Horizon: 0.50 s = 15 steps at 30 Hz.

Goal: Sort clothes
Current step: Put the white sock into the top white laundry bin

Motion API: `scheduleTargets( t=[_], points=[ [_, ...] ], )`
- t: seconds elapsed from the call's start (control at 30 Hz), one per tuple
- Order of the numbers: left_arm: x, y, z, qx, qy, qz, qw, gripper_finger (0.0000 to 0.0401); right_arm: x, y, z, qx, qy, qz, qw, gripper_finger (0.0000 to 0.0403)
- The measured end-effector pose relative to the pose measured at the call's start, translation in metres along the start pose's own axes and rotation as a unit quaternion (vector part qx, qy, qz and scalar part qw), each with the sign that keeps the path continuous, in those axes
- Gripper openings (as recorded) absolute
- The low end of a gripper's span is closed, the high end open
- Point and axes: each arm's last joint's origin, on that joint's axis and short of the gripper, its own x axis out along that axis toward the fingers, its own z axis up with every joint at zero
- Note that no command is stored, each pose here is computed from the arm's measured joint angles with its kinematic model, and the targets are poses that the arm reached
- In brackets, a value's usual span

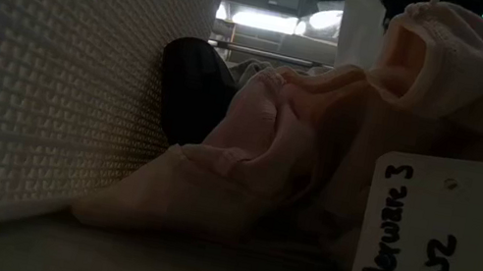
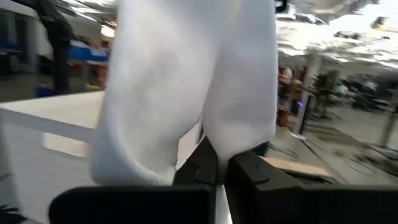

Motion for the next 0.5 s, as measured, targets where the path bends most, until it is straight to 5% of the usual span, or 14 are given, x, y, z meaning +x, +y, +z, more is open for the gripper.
scheduleTargets(
  t=[0.27, 0.5],
  points=[
    [-0.02, -0.007, -0.04, 0.008, -0.051, 0.017, 0.999, 0.0159, 0.027, -0.018, 0.051, -0.054, 0.098, -0.069, 0.991, 0.0012],
    [-0.043, 0.001, -0.085, -0.017, -0.13, 0.039, 0.991, 0.0159, 0.029, -0.044, 0.111, -0.1, 0.181, -0.201, 0.958, 0.0017]
  ],
)
